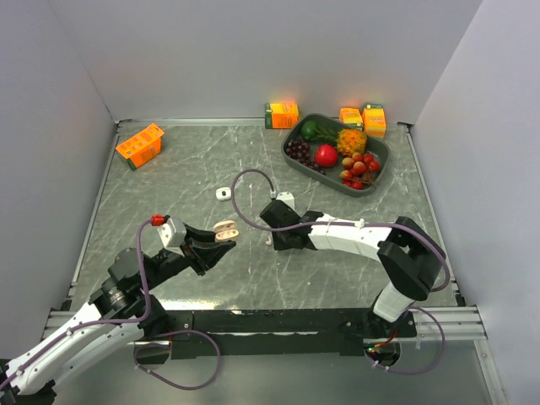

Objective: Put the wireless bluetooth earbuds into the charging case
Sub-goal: Pick up the earbud from the center of the board.

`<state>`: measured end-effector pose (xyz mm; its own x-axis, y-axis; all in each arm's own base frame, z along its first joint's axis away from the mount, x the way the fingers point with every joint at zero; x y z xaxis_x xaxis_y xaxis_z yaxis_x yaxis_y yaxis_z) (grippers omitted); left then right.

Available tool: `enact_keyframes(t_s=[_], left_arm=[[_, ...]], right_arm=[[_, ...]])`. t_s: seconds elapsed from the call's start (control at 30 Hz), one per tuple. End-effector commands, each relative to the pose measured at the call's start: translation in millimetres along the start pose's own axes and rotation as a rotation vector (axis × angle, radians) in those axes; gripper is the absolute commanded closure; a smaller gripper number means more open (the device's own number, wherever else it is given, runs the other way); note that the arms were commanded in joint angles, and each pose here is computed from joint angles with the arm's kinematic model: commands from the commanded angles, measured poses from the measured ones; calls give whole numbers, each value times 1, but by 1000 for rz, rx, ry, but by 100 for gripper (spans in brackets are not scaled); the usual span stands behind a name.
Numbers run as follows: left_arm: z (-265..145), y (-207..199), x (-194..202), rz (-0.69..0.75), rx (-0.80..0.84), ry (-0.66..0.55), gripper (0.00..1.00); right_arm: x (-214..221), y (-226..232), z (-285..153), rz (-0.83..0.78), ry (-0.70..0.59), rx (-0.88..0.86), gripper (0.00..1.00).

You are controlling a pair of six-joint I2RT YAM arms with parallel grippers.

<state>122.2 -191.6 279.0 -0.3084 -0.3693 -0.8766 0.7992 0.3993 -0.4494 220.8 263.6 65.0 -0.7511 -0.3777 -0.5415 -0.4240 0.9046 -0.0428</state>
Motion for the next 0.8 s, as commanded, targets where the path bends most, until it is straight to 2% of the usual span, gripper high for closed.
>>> enact_keyframes(t_s=[0.0,0.3,0.77], left_arm=[[0,-4,-11,6,8,-43,99],[1,0,-10,-3,-11,-47,99],[11,7,-9,9,-34,-62,99]], right_arm=[[-30,-7,-25,6,-115,-2,100],[-53,-25,-61,39,-211,36,100],[-109,-61,-166,20,-501,99,100]])
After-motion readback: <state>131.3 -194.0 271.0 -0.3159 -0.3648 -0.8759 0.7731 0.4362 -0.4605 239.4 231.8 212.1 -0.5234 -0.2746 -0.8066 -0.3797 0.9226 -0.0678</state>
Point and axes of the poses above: each gripper's point midway between its finger pads, its own z axis out along the fingers, its own y axis along the line the jaws close on, x = y × z, the point moved 3 cm from there along -z, back along the fingers, and after that the axes turned 14 degrees about -z, right-handed, at the moved point
